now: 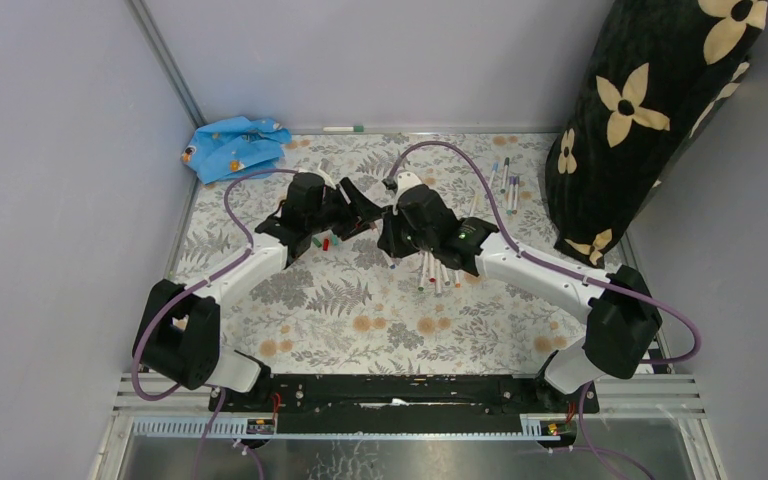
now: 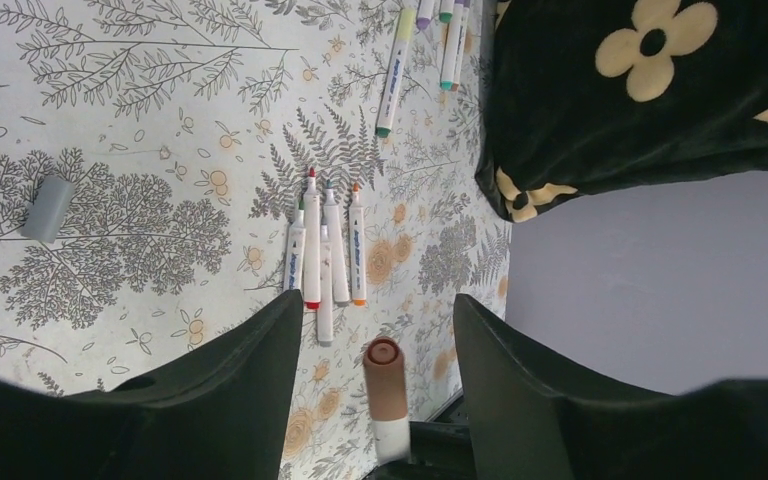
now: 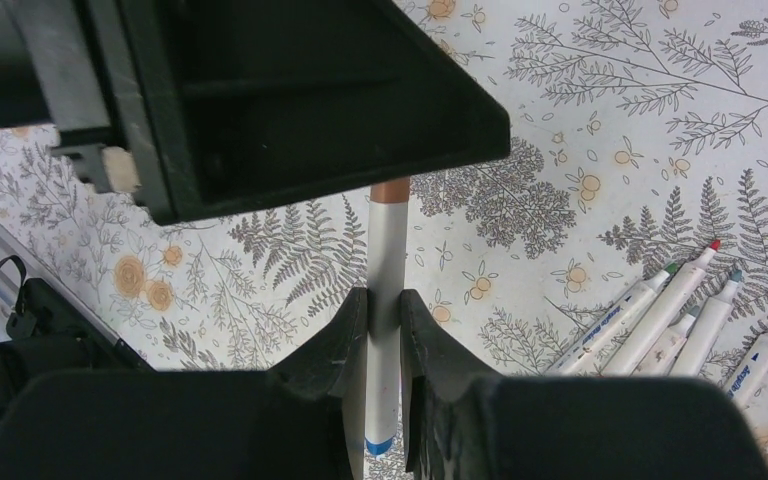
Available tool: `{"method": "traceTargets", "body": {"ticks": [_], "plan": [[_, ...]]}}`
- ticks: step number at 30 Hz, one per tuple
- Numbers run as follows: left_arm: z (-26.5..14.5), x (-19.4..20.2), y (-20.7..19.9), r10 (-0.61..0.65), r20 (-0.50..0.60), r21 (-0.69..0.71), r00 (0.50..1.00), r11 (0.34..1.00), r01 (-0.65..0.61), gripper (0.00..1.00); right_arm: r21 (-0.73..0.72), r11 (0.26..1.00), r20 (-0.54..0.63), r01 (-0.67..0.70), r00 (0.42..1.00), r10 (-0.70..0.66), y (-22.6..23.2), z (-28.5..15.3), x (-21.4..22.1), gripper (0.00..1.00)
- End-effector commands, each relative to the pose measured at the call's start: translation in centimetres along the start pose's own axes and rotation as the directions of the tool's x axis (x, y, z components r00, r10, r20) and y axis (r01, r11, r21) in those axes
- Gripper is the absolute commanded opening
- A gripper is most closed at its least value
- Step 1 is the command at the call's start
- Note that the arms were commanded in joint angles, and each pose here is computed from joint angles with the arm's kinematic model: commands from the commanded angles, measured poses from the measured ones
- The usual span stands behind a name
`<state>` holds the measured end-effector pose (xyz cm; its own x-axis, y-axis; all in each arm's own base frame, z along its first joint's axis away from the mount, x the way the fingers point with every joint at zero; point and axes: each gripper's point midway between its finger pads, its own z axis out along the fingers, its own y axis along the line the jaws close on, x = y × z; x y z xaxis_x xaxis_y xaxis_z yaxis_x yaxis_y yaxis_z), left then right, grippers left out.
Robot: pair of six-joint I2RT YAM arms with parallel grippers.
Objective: Open the pen caps
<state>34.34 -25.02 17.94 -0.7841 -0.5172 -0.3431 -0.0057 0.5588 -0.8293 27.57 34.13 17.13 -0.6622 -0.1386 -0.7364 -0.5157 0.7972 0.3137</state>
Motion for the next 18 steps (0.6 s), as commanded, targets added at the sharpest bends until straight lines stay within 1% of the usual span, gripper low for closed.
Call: {"method": "traceTargets", "body": {"ticks": [1, 6, 10, 14, 18], "plan": [[0.27, 0.46, -0.82, 0.001, -0.014, 0.058, 1.0, 0.998, 0.0, 0.62, -0.059, 0.998, 0.093, -0.003, 0.996, 0.008, 2.25, -1.07, -3.44, 0.0], [0.14, 0.38, -1.03, -0.003, -0.009, 0.066, 1.0, 0.998, 0.004, 0.55, -0.065, 0.998, 0.091, 0.0, 0.996, 0.006, 2.48, -0.98, -3.39, 0.0], [-0.03, 0.27, -1.18, -0.004, -0.002, 0.068, 1.0, 0.998, 0.004, 0.43, -0.071, 0.998, 0.087, 0.0, 0.996, 0.006, 2.66, -0.92, -3.23, 0.0], [-0.14, 0.24, -1.15, -0.003, 0.001, 0.066, 1.0, 0.998, 0.003, 0.37, -0.071, 0.998, 0.085, -0.002, 0.996, 0.008, 2.62, -0.86, -3.02, 0.0], [-0.13, 0.31, -1.02, -0.003, 0.001, 0.063, 1.0, 0.998, 0.003, 0.32, -0.073, 0.997, 0.085, -0.001, 0.996, 0.008, 2.64, -0.83, -2.97, 0.0]]}}
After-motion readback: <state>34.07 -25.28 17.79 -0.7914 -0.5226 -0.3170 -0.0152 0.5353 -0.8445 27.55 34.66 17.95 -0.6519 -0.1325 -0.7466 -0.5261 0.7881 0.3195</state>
